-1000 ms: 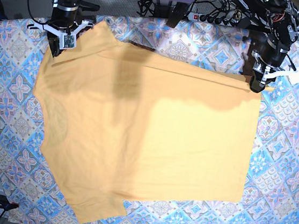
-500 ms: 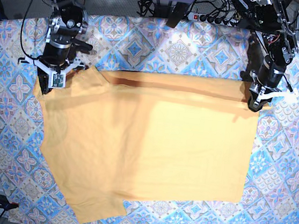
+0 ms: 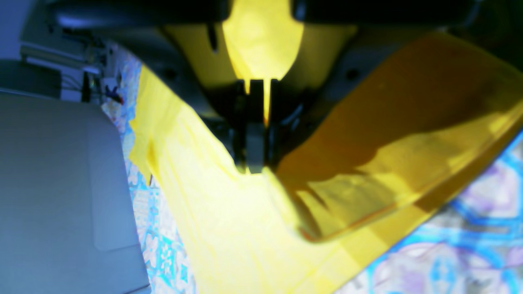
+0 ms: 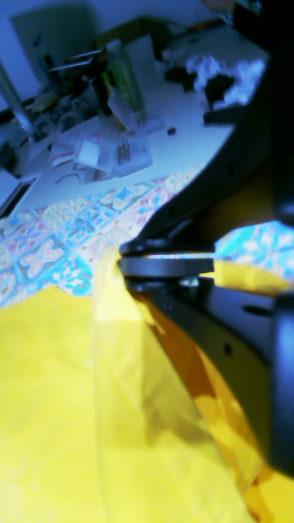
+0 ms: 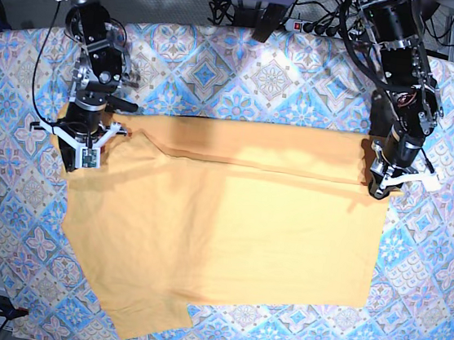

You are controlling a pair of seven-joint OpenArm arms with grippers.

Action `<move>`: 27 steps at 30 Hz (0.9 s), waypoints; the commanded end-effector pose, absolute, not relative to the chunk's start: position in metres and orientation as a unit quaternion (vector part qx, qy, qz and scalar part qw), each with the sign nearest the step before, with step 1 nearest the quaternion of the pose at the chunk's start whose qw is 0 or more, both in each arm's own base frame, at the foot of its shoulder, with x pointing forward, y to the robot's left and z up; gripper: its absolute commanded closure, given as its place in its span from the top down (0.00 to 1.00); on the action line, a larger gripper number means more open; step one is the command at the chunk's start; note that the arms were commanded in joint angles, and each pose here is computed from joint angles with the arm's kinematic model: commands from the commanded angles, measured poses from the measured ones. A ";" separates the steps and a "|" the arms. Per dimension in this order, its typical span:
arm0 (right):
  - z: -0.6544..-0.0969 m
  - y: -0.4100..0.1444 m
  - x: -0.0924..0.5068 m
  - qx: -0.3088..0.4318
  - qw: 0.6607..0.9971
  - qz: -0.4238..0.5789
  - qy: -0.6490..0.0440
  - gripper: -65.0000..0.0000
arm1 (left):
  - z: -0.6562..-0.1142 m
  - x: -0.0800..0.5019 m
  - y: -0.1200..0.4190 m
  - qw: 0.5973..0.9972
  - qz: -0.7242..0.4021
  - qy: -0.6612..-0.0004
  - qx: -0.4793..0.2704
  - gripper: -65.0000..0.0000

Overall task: Fold the T-shirt properly
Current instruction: 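Drag the held shoulders back toward the collar side, flattening the shirt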

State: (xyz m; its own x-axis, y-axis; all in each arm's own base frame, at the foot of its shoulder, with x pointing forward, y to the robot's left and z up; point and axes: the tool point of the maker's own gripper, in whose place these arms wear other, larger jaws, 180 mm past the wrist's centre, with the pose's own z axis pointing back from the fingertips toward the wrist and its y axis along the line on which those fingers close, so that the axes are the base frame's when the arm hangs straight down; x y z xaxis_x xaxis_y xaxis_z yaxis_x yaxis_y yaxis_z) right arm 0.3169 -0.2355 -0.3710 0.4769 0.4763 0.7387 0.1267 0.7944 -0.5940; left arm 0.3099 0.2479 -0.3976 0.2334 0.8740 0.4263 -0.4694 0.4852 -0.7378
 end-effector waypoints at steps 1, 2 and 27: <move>-0.357 -0.237 0.330 -0.311 0.787 0.110 -0.520 0.00 | -0.392 0.317 0.252 0.743 0.448 -0.437 -0.240 0.00; -0.360 -0.238 0.334 -0.313 0.789 0.108 -0.518 0.00 | -0.395 0.319 0.251 0.742 0.451 -0.433 -0.242 0.00; -0.377 -0.233 0.403 -0.329 0.774 0.148 -0.521 0.01 | -0.399 0.326 0.247 0.746 0.450 -0.431 -0.236 0.00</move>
